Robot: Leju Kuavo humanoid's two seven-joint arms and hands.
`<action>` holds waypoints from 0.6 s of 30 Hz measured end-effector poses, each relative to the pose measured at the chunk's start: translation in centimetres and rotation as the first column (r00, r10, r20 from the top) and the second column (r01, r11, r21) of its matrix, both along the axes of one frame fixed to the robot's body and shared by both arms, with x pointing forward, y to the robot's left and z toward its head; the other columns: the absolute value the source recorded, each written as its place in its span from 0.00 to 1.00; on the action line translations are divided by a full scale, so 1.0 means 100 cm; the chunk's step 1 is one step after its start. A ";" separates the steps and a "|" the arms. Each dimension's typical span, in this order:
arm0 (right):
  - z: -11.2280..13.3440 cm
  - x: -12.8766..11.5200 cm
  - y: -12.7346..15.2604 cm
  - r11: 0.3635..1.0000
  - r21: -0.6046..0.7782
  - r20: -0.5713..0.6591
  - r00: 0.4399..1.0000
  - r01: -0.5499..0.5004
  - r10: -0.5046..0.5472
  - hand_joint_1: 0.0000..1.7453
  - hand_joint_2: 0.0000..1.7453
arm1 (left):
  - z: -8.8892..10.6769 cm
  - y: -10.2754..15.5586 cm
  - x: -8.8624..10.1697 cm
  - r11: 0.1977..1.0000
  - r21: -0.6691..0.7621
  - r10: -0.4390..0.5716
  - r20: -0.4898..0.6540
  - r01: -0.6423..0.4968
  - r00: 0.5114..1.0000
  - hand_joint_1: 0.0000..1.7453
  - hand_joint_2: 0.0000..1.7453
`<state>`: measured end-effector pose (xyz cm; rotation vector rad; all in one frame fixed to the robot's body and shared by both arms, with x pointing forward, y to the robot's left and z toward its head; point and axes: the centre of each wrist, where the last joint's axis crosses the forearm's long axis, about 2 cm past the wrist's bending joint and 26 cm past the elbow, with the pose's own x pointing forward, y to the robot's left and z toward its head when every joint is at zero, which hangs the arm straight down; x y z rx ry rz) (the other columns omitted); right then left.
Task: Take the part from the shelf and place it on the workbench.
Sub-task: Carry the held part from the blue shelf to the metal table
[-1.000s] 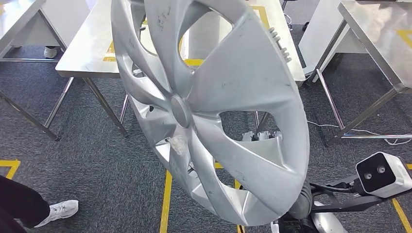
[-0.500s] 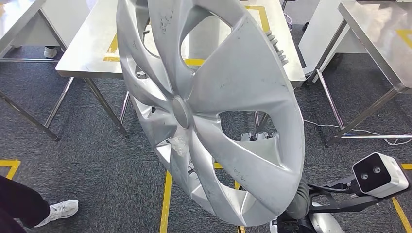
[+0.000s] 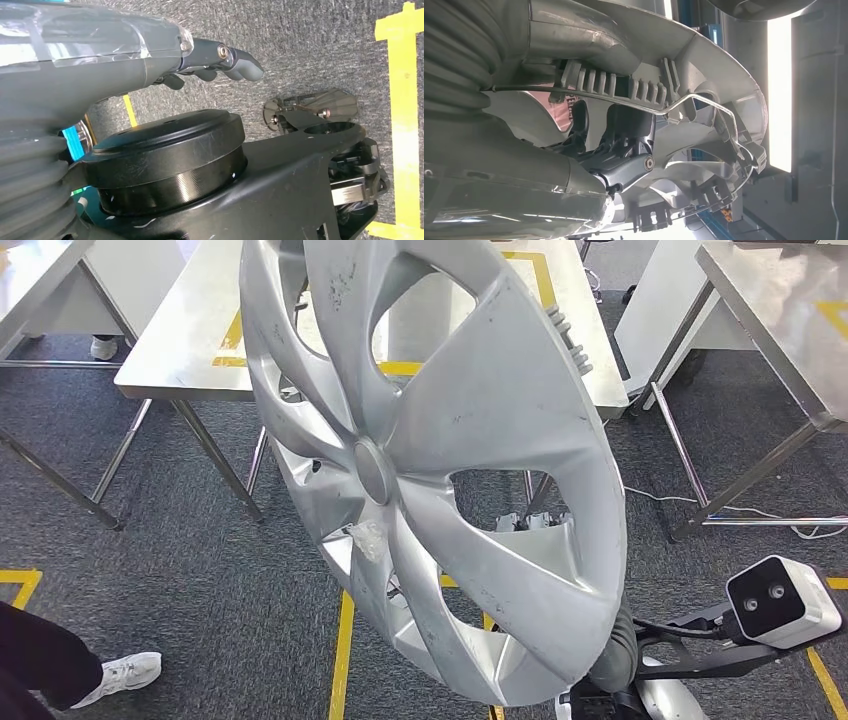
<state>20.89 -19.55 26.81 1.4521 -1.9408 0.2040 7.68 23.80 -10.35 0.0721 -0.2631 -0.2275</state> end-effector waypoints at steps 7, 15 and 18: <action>0.000 0.000 0.000 1.000 0.000 -0.002 1.000 0.002 -0.002 1.00 1.00 | 0.000 0.000 0.000 1.000 0.000 0.000 0.000 0.000 1.000 0.00 1.00; 0.000 0.001 -0.003 1.000 0.002 0.002 1.000 0.017 -0.017 1.00 1.00 | 0.000 0.000 0.000 1.000 -0.003 -0.004 -0.001 0.004 1.000 0.00 1.00; 0.000 0.001 -0.003 1.000 0.004 0.000 1.000 0.019 -0.019 1.00 1.00 | 0.000 0.001 0.000 1.000 -0.004 -0.006 -0.001 0.006 1.000 0.00 1.00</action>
